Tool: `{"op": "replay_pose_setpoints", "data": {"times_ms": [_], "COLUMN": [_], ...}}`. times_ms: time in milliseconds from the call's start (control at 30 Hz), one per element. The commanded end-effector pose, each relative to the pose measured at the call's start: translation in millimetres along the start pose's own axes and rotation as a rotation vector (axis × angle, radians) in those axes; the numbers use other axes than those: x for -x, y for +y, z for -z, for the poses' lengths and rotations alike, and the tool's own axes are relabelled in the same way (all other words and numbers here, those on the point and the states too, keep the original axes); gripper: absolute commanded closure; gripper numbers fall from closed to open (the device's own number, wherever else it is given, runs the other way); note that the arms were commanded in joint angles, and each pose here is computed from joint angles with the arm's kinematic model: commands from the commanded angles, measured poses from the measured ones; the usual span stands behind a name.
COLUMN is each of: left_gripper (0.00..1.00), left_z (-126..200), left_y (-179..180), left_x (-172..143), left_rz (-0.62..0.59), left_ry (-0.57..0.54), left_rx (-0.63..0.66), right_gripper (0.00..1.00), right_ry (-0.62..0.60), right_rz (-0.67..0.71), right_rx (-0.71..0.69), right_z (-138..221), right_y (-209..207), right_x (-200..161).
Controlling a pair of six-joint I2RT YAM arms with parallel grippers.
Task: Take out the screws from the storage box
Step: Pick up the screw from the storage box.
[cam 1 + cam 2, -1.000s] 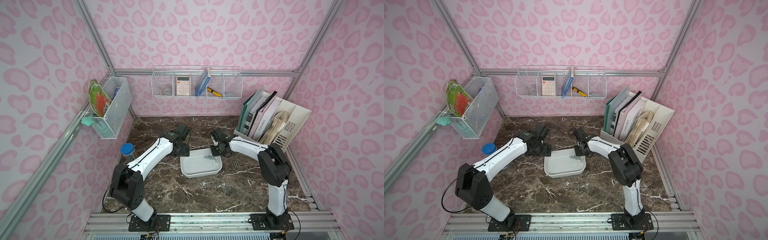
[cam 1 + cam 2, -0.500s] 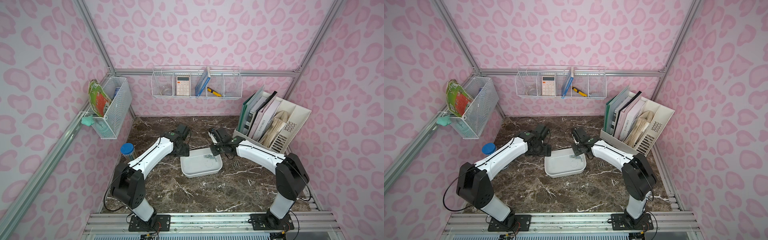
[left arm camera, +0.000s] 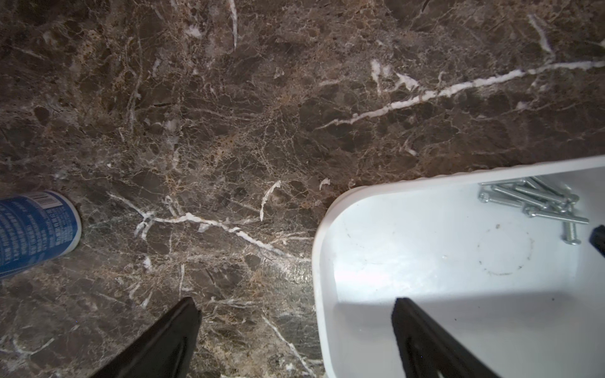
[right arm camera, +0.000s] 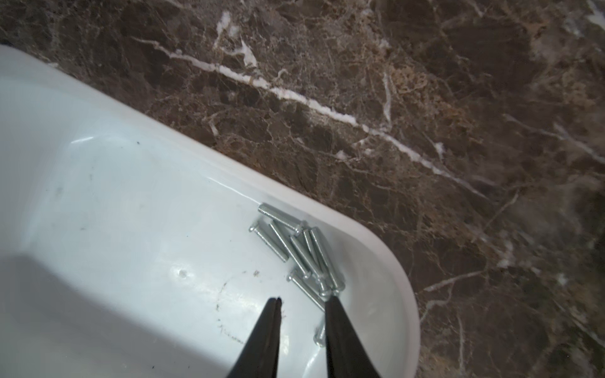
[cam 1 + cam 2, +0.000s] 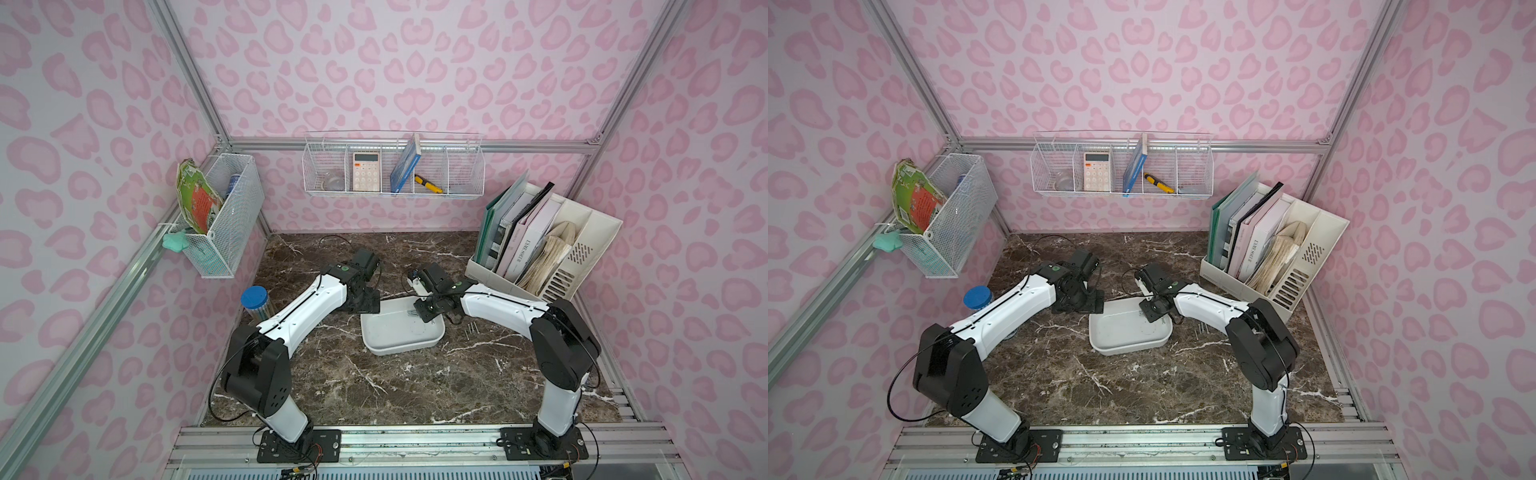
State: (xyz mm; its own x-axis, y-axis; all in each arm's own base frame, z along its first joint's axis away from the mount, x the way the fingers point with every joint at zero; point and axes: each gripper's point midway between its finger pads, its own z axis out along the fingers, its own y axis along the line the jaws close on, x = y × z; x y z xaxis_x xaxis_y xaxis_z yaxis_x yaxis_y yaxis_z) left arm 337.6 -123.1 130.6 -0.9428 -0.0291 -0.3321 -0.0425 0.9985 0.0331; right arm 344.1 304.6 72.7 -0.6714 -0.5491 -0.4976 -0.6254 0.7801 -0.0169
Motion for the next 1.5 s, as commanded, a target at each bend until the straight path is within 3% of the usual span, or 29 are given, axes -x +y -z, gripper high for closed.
{"op": "replay_pose_setpoints", "data": {"times_ms": [0,233,567,1233,1467], "left_gripper": [0.03,0.03,0.03,0.03,0.03], "left_z": [-0.9,-6.3,-10.1,-9.2,-8.9], "left_y": [-2.8,0.4,1.7,2.4,2.9], "left_x": [1.7,1.7,1.0,1.7,1.3], "left_rz": [0.026,0.065,0.071,0.069,0.07], "left_ry": [0.007,0.036,0.058,0.058,0.058], "left_rx": [-0.037,-0.059,-0.06,-0.057,-0.055], "right_gripper": [0.69,0.62,0.62,0.68,0.74], "right_ry": [0.0,0.025,0.057,0.145,0.162], "right_rz": [0.033,0.056,0.119,0.17,0.152], "right_rx": [-0.017,-0.041,-0.082,-0.149,-0.154], "right_z": [-3.8,-13.8,-24.3,-40.3,-44.1], "right_y": [-1.1,-3.4,-6.0,-5.1,-2.0], "right_x": [2.4,0.8,0.3,-21.3,-25.9]}}
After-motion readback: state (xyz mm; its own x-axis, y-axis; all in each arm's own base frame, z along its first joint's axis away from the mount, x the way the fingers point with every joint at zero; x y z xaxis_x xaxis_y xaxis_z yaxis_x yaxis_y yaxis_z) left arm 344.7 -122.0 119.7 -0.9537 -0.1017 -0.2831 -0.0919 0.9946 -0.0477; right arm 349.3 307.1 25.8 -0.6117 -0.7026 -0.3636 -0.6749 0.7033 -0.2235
